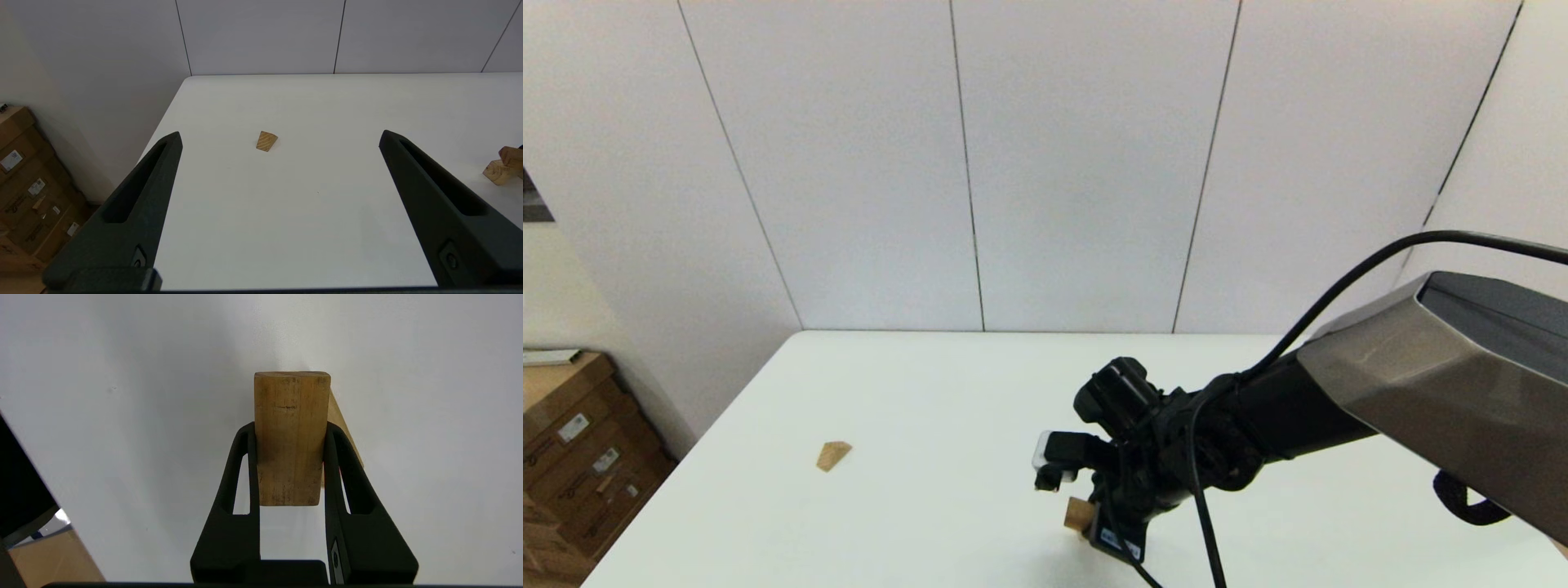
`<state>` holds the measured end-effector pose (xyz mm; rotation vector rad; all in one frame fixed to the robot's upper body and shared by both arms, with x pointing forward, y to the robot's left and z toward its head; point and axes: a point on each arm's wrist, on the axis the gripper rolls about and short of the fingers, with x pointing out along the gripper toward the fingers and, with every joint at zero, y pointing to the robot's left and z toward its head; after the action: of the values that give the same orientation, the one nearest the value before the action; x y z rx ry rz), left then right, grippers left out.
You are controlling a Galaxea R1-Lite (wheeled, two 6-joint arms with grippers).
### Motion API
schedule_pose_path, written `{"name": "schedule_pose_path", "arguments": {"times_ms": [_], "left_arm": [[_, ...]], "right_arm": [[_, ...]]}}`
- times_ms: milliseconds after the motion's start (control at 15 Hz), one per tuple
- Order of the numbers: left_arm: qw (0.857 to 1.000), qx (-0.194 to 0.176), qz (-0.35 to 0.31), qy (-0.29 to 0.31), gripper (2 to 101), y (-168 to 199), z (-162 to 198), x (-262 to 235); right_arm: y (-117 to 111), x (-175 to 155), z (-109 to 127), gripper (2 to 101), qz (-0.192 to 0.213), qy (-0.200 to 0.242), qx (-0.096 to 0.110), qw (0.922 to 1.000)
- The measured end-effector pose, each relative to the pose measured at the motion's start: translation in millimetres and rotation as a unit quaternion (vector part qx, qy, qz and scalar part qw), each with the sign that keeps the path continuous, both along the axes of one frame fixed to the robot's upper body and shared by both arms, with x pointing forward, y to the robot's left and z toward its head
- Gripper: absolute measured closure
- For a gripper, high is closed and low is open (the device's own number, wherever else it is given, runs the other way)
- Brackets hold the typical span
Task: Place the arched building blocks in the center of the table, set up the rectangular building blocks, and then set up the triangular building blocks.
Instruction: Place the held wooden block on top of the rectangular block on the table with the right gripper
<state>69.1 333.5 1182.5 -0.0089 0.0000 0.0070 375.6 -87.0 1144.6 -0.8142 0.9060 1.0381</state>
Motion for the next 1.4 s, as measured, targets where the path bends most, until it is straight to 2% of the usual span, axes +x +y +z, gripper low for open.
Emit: {"name": "schedule_pose_path", "arguments": {"times_ms": [533,1400], "left_arm": [[1.0,0.0,0.0,0.0,5.4,0,0,0],[1.0,0.0,0.0,0.0,5.4,0,0,0]], "right_arm": [[-10,16,-13,77.6,-0.025,0.009,-0.008,0.9996],[-12,18,-15,77.6,-0.028,0.011,-0.009,0.9995]]}}
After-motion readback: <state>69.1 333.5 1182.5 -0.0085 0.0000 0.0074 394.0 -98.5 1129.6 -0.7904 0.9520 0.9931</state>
